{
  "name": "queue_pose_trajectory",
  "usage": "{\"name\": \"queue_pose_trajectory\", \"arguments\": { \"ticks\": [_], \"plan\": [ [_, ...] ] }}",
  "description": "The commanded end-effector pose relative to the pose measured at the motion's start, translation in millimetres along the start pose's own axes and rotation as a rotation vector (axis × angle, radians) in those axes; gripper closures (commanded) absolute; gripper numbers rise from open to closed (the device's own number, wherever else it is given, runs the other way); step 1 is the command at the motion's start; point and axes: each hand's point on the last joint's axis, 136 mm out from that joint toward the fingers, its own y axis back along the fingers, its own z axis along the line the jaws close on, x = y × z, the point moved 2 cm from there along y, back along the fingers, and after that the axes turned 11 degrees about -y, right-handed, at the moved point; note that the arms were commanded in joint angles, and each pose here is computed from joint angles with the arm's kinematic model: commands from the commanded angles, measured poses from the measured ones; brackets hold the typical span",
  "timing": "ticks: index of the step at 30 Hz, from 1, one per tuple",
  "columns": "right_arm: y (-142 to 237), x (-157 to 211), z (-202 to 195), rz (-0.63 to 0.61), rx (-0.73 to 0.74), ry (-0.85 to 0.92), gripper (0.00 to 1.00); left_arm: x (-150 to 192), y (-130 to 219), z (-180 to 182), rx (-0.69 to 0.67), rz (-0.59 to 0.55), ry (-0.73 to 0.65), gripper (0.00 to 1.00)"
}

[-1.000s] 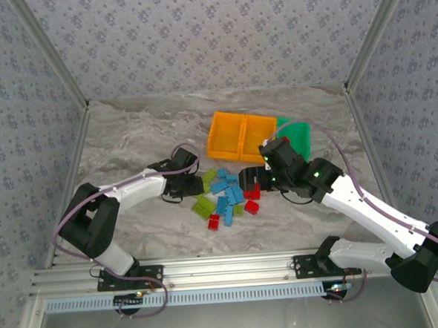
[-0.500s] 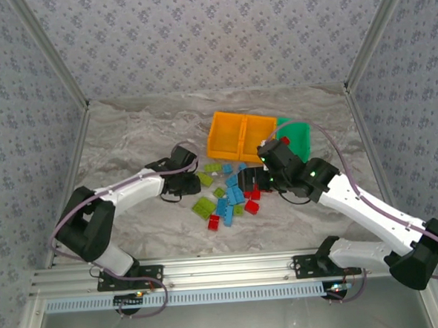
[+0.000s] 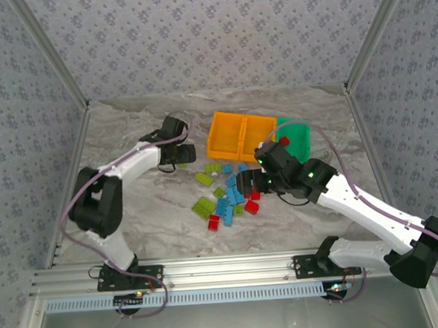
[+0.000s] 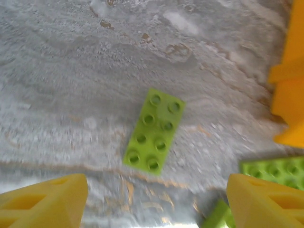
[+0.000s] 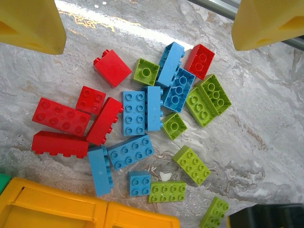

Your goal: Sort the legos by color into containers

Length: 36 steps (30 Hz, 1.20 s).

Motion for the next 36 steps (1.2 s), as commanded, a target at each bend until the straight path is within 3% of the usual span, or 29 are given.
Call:
{"name": "queue_pose_trajectory", "arguments": {
  "ticks": [1,9,16,22,24,29,36],
  "plan": [
    [14,-3,1,-0.018,0.013,-0.012,0.07,-1,-18,-3,0.071,0.076,-0.075,0.23],
    [22,2,-3,-0.04,0.022,-0.017,0.07,-3,-46,-15,0.174,0.131,-0.106,0.33],
    [20,3,2,-0.04,0.013,-0.011,0.06,21,-60,4,-0.005,0.228,-0.195,0.48],
    [20,2,6,-0.039,0.007,-0.002,0.06,41,-71,3,0.002,0.287,-0.191,0.64],
    [20,2,6,-0.039,0.006,-0.002,0.06,40,-68,1,0.021,0.264,-0.175,0.69],
    [23,1,9,-0.046,-0.008,-0.001,0.06,20,-37,-5,0.06,0.153,-0.143,0.71],
    [31,-9,15,-0.098,-0.035,-0.015,0.06,-36,68,-57,0.182,-0.17,-0.143,0.72]
  ]
}}
